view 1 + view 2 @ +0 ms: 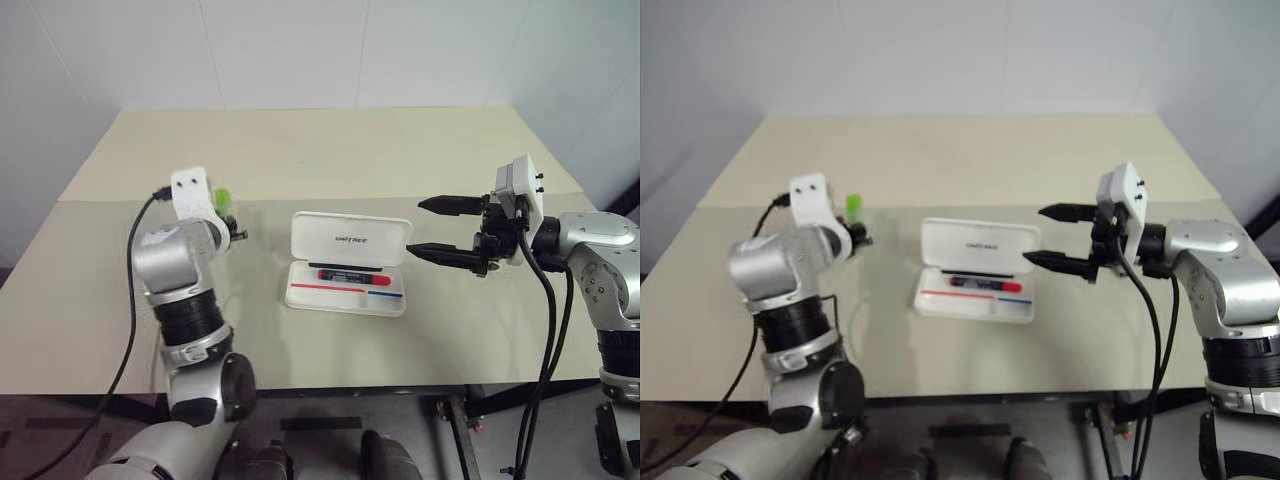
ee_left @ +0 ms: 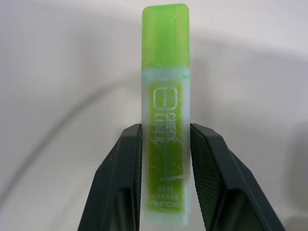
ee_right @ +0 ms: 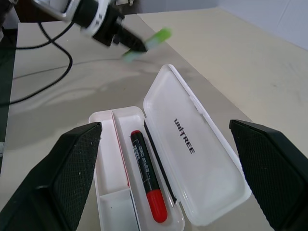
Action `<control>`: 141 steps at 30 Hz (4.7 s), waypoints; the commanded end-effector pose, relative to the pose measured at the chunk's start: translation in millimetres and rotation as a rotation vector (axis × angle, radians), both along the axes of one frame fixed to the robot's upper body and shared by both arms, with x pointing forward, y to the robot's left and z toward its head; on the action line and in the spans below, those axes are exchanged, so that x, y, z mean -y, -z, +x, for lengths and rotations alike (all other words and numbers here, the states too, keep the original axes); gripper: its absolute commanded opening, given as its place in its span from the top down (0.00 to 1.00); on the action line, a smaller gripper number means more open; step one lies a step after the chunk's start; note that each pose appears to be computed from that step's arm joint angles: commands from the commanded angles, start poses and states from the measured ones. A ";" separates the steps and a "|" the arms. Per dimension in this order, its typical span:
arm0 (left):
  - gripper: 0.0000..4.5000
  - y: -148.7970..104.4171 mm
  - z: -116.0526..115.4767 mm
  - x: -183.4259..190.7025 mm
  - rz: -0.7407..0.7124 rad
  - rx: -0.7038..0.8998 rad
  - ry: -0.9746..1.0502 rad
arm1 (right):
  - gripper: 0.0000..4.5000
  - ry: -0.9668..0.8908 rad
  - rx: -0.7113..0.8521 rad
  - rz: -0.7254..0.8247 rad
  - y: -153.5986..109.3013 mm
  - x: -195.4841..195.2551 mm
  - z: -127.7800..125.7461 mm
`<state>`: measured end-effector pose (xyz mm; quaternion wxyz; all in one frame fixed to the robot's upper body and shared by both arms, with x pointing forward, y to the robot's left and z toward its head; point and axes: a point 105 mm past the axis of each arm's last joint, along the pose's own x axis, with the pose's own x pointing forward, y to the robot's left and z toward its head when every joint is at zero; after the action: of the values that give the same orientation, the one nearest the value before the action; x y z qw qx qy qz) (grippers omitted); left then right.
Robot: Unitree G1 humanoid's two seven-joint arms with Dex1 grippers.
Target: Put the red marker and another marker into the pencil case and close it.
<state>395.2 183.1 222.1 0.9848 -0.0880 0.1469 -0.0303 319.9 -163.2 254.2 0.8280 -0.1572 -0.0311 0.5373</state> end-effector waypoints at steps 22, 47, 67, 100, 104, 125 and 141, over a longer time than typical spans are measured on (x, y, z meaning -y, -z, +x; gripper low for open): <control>0.76 -19.7 -50.2 92.0 0.673 0.475 1.562 | 0.00 0.166 0.076 -0.024 -13.3 36.5 -24.7; 0.76 51.7 -51.1 133.8 0.796 0.163 1.683 | 0.00 0.253 0.055 0.025 -8.5 38.7 -43.2; 0.76 58.5 -32.6 128.7 0.865 0.143 1.620 | 0.00 0.261 0.050 0.062 -6.8 31.7 -44.9; 0.76 46.2 -26.5 130.0 0.894 0.159 1.547 | 0.00 0.237 0.039 0.080 -5.2 25.2 -40.3; 0.76 47.1 -25.9 132.9 0.896 0.161 1.552 | 0.00 0.238 0.038 0.081 -5.3 25.5 -40.6; 0.03 48.0 -27.8 142.5 0.907 0.164 1.584 | 0.00 0.247 0.039 0.095 -4.8 25.0 -41.3; 0.00 18.4 -57.4 150.1 0.695 0.373 1.706 | 0.00 0.379 -0.017 0.042 15.6 36.2 -25.0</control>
<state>344.7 35.8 183.1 0.6109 0.3677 0.0504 -0.6993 290.1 -191.5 241.9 0.9067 -0.1286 -0.0196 0.4012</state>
